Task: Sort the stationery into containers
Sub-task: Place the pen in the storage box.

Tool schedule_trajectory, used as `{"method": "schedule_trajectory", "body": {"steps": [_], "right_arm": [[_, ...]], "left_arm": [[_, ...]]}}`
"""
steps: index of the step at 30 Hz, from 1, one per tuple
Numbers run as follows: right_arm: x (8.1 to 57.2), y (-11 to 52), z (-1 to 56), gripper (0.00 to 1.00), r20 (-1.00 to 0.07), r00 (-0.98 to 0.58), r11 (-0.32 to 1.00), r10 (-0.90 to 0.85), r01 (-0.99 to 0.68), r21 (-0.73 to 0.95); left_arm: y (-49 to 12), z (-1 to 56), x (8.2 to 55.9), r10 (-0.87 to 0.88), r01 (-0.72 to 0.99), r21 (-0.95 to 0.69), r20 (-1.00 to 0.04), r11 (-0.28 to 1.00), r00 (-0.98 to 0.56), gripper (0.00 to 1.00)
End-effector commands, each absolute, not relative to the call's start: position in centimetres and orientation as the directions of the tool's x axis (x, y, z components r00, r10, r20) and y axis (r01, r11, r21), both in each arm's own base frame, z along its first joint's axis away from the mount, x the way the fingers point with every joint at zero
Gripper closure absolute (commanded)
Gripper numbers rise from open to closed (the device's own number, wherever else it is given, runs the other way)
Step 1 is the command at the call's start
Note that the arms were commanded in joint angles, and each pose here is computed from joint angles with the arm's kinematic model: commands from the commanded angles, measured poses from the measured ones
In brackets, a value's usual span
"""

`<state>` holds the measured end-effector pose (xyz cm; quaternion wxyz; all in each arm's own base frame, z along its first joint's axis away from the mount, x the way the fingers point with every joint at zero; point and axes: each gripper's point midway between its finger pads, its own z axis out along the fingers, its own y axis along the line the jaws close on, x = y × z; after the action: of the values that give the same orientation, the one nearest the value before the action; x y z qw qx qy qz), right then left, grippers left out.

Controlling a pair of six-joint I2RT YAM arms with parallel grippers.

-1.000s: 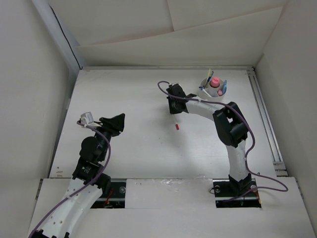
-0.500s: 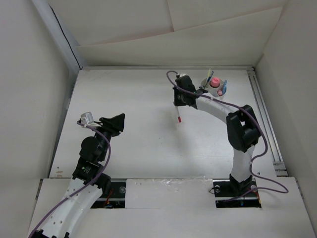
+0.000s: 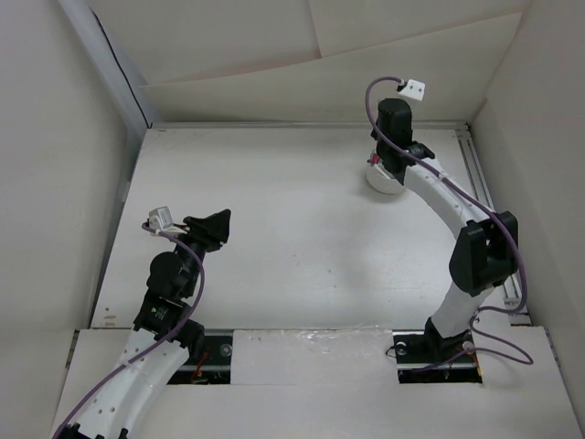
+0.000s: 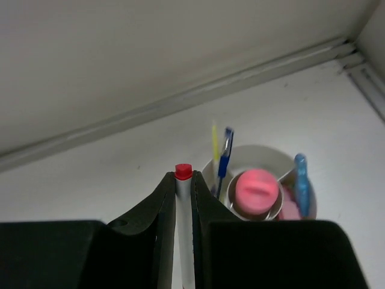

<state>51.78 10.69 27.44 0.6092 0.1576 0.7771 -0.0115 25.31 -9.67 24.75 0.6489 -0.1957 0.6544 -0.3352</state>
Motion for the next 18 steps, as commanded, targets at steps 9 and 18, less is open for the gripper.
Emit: {"method": "schedule_trajectory", "body": {"steps": [9,18], "right_arm": [[54.7,4.1,30.6,1.0,-0.997,0.064,0.794,-0.039,0.608,0.008],[53.1,6.3,27.9,1.0,-0.972,0.043,0.754,-0.231,0.64,-0.151]], "left_arm": [[-9.8,26.1,25.1,-0.693,0.219,-0.686,-0.719,0.694,-0.055,0.59],[-10.0,26.4,25.1,-0.701,0.231,-0.692,-0.711,0.684,-0.057,0.59]]}}
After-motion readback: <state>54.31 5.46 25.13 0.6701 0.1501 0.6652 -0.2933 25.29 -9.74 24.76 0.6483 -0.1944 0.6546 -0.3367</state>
